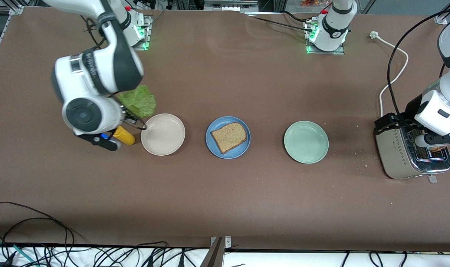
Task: Make sandwich in blue plate with both arms
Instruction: 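Carry the lettuce with the right gripper and lay it on the bread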
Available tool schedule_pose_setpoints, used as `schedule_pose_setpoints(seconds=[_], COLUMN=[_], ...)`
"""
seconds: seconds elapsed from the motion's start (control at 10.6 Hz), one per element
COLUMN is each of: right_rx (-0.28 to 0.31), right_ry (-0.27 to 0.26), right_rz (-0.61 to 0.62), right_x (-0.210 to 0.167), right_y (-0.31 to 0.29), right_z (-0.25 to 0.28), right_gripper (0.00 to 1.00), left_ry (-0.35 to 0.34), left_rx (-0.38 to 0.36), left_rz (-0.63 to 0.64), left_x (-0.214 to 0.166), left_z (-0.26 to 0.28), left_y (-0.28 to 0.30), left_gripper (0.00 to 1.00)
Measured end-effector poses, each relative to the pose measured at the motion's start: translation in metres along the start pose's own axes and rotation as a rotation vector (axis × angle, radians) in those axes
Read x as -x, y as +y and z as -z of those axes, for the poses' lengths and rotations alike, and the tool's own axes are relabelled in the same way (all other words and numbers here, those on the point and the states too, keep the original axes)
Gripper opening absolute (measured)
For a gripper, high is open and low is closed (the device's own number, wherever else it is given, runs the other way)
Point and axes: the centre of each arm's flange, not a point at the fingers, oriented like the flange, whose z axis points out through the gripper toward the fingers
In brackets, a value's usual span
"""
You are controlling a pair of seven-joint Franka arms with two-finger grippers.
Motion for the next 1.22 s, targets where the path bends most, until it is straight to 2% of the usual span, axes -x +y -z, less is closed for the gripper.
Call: schedule_pose_setpoints(seconds=[0.09, 0.28, 0.38, 0.56, 0.66, 0.75, 1.03, 1.22], right_rx=[-0.026, -0.157, -0.232, -0.394, -0.454, -0.499, -0.578, -0.586], right_ry=[0.04, 0.053, 0.046, -0.009, -0.024, -0.024, -0.003, -0.006], right_rz=[-0.038, -0.148, -0.187, -0.291, -0.359, -0.416, -0.513, -0.546], right_x=[0.019, 0.042, 0.043, 0.037, 0.033, 0.031, 0.043, 0.066], right_y=[-0.022, -0.057, -0.066, -0.08, -0.089, -0.103, -0.156, -0.193], right_z=[0.008, 0.02, 0.025, 0.034, 0.034, 0.03, 0.008, -0.015], right_gripper=[0.08, 0.08, 0.08, 0.08, 0.08, 0.08, 0.08, 0.08], left_ry=[0.0, 0.0, 0.0, 0.0, 0.0, 0.0, -0.001, 0.0], left_rx=[0.0, 0.0, 0.0, 0.001, 0.001, 0.001, 0.001, 0.001], left_rz=[0.004, 0.011, 0.011, 0.007, 0.007, 0.007, 0.007, 0.007], left_x=[-0.001, -0.001, -0.001, -0.001, -0.001, -0.001, -0.001, -0.001], left_z=[0.0, 0.0, 0.0, 0.0, 0.0, 0.0, 0.0, 0.0], left_y=[-0.005, -0.011, -0.011, -0.009, -0.009, -0.009, -0.009, -0.009], left_gripper=[1.0, 1.0, 1.0, 1.0, 1.0, 1.0, 1.0, 1.0])
